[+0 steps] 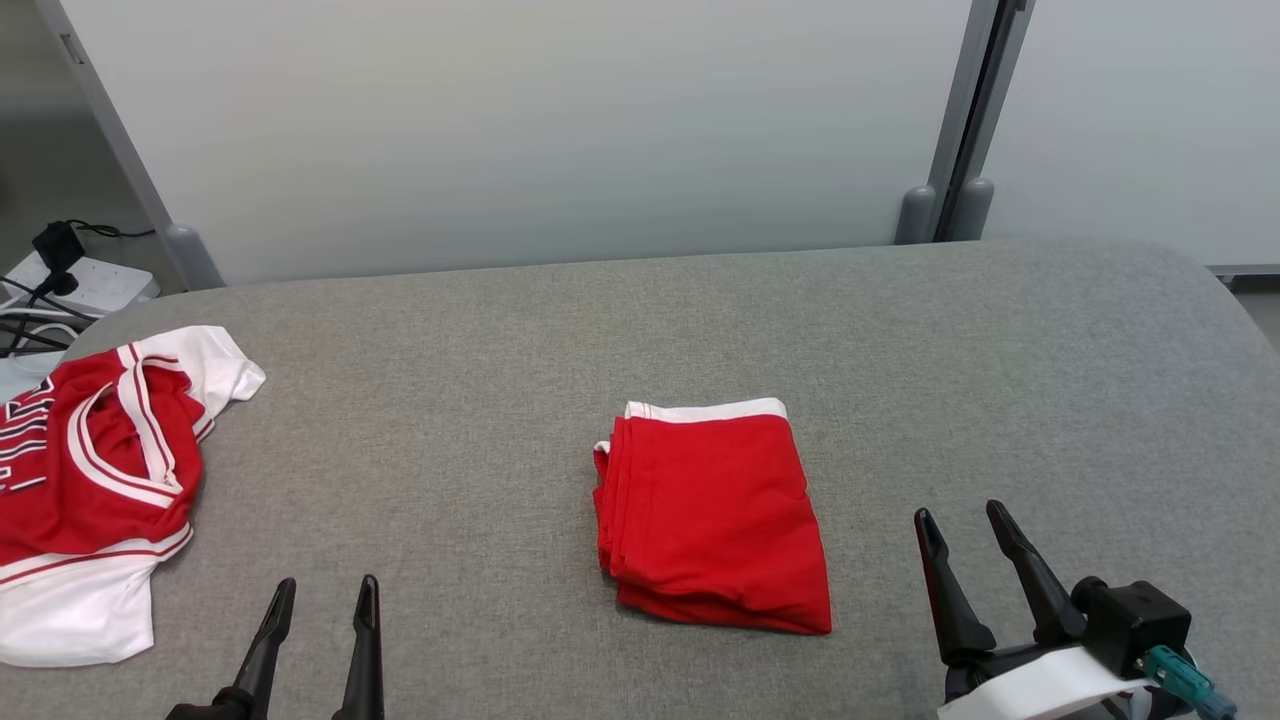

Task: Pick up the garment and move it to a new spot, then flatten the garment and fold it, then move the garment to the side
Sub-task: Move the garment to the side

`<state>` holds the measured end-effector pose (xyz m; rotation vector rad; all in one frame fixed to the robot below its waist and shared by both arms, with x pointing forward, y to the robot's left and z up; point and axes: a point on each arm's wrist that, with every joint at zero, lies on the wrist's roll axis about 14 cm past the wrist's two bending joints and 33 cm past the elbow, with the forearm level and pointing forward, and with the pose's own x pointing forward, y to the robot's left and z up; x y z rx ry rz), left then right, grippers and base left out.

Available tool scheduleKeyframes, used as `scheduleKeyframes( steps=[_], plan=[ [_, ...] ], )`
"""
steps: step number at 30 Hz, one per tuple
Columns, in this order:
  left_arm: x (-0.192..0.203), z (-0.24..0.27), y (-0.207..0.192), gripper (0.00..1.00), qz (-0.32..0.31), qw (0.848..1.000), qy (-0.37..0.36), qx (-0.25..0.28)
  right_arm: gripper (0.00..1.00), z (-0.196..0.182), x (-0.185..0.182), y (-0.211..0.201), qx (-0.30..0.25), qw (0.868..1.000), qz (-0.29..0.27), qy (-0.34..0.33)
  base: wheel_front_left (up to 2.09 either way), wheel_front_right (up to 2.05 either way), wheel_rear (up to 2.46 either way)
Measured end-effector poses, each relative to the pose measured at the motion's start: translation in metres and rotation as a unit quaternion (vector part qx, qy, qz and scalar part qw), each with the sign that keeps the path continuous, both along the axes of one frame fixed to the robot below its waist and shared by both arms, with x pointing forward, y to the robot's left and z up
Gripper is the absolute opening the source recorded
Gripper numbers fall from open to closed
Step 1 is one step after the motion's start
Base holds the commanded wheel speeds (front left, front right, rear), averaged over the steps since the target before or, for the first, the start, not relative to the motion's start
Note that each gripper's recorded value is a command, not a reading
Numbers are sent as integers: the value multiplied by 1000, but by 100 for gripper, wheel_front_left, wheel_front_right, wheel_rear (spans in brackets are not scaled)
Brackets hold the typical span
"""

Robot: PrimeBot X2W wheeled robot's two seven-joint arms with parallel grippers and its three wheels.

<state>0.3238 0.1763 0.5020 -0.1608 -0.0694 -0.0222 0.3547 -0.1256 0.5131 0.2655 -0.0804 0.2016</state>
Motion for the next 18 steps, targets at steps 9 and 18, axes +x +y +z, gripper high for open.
scheduleKeyframes(
  steps=[9, 18],
  plan=[
    [-2, -2, 2, 100, 4, 1000, 3, 4, 100, -6, -1, 1, 16, 1000, 1, 12, 0, 0, 0],
    [-3, -4, 5, 100, 8, 1000, 6, 8, 100, -18, 1, 2, 46, 998, 0, 36, 0, 0, 0]
  ],
)
